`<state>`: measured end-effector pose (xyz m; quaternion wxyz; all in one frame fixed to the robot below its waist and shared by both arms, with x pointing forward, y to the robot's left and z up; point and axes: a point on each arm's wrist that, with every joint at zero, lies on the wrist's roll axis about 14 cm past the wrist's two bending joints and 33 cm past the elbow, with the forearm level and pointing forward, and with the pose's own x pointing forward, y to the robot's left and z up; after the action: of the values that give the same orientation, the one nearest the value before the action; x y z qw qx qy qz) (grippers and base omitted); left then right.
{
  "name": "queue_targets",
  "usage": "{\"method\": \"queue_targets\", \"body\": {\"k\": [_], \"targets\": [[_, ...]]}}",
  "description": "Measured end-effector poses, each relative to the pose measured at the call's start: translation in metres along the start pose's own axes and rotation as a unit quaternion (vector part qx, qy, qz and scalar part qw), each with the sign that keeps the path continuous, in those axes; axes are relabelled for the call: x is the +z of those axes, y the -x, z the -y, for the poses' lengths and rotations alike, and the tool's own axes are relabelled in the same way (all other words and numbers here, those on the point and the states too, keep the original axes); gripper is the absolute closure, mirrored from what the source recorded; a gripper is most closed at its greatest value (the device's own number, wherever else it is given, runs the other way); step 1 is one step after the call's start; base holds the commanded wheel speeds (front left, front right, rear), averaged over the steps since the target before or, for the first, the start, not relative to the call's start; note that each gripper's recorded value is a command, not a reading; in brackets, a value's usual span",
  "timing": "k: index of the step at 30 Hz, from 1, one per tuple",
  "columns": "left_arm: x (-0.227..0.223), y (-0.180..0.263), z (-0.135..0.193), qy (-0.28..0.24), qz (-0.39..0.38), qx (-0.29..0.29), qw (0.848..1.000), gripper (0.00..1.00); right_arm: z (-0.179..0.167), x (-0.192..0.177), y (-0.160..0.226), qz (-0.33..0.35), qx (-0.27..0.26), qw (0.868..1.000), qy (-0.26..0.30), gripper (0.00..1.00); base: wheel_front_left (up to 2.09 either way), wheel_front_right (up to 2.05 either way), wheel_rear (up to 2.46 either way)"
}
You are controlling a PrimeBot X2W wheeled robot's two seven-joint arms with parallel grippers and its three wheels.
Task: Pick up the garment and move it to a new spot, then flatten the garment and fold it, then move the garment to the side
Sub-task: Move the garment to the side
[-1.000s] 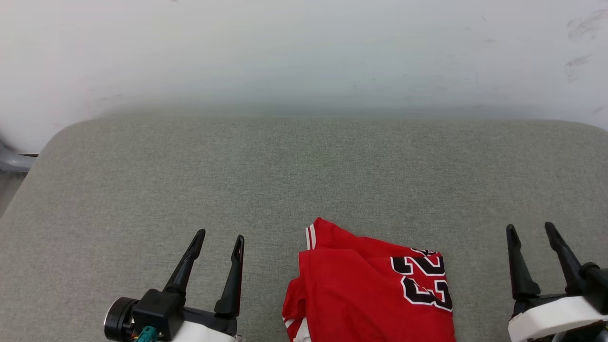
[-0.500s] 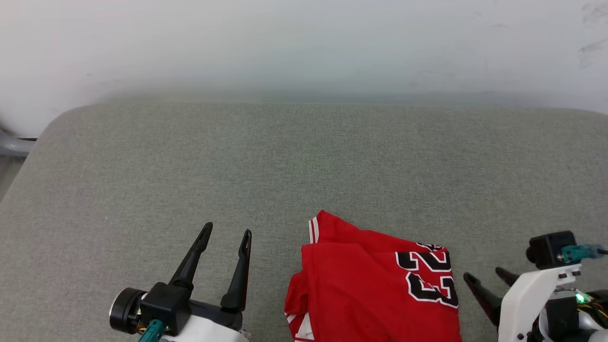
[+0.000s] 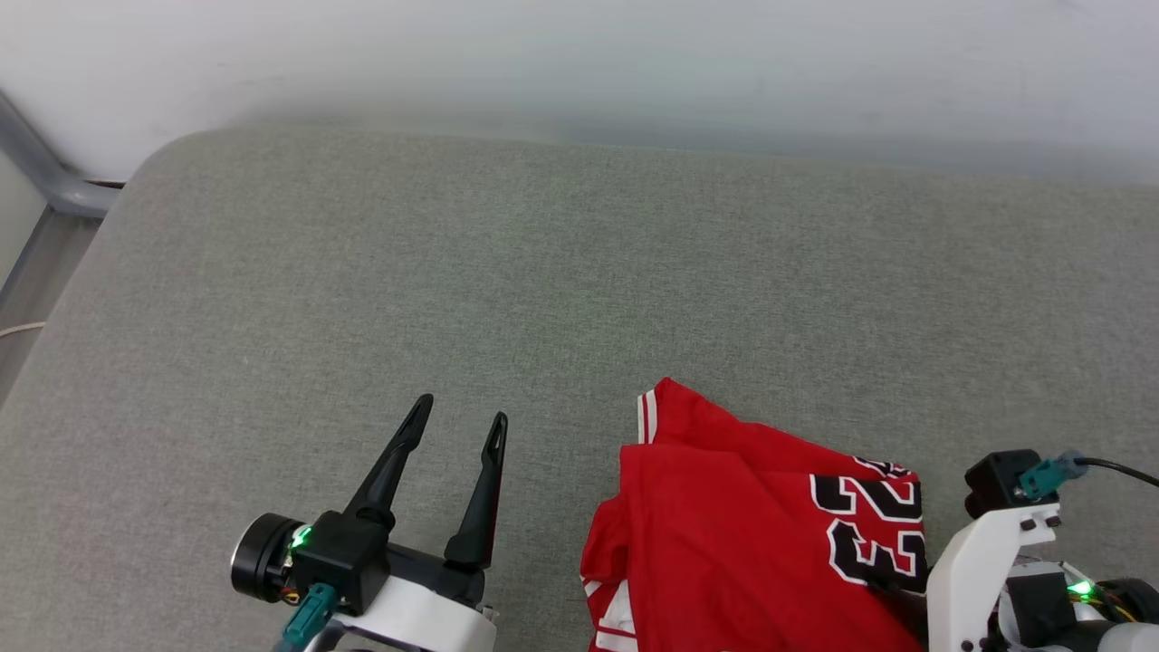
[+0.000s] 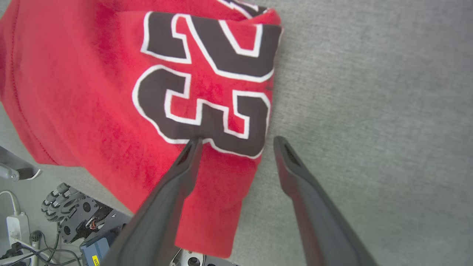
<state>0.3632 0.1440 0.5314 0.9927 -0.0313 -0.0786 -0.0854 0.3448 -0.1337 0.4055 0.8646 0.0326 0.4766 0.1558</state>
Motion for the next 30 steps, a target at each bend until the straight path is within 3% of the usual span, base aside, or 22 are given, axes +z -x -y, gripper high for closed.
{"method": "queue_targets", "body": {"k": [12, 13, 14, 15, 16, 26, 30], "targets": [[-0.008, -0.001, -0.011, -0.006, -0.013, 0.016, 1.0, 0.0, -0.019, -0.036, -0.04, -0.083, 0.025, 0.996, 0.019, 0.0, 0.0, 0.0, 0.0], [-0.008, -0.001, -0.011, -0.006, -0.013, 0.016, 1.0, 0.0, -0.019, -0.037, -0.042, -0.085, 0.026, 0.996, 0.021, 0.51, 0.0, 0.0, 0.0], [-0.008, -0.002, -0.011, -0.006, -0.013, 0.015, 1.0, 0.0, -0.019, -0.038, -0.043, -0.086, 0.025, 0.996, 0.023, 0.51, 0.0, 0.0, 0.0], [-0.008, -0.003, -0.01, -0.006, -0.013, 0.014, 1.0, 0.0, -0.018, -0.039, -0.045, -0.088, 0.024, 0.995, 0.028, 0.87, 0.0, 0.0, 0.0], [-0.008, -0.004, -0.01, -0.006, -0.012, 0.014, 1.0, 0.0, -0.017, -0.038, -0.046, -0.087, 0.022, 0.995, 0.033, 1.0, 0.0, 0.0, 0.0], [-0.004, -0.007, -0.004, -0.005, -0.004, 0.002, 1.0, 0.0, -0.012, -0.026, -0.041, -0.052, 0.013, 0.996, 0.065, 1.0, 0.0, 0.0, 0.0], [-0.003, -0.011, 0.005, -0.002, -0.001, -0.014, 1.0, 0.0, 0.004, -0.002, -0.029, -0.013, -0.021, 0.992, 0.127, 1.0, 0.0, 0.0, 0.0]]}}
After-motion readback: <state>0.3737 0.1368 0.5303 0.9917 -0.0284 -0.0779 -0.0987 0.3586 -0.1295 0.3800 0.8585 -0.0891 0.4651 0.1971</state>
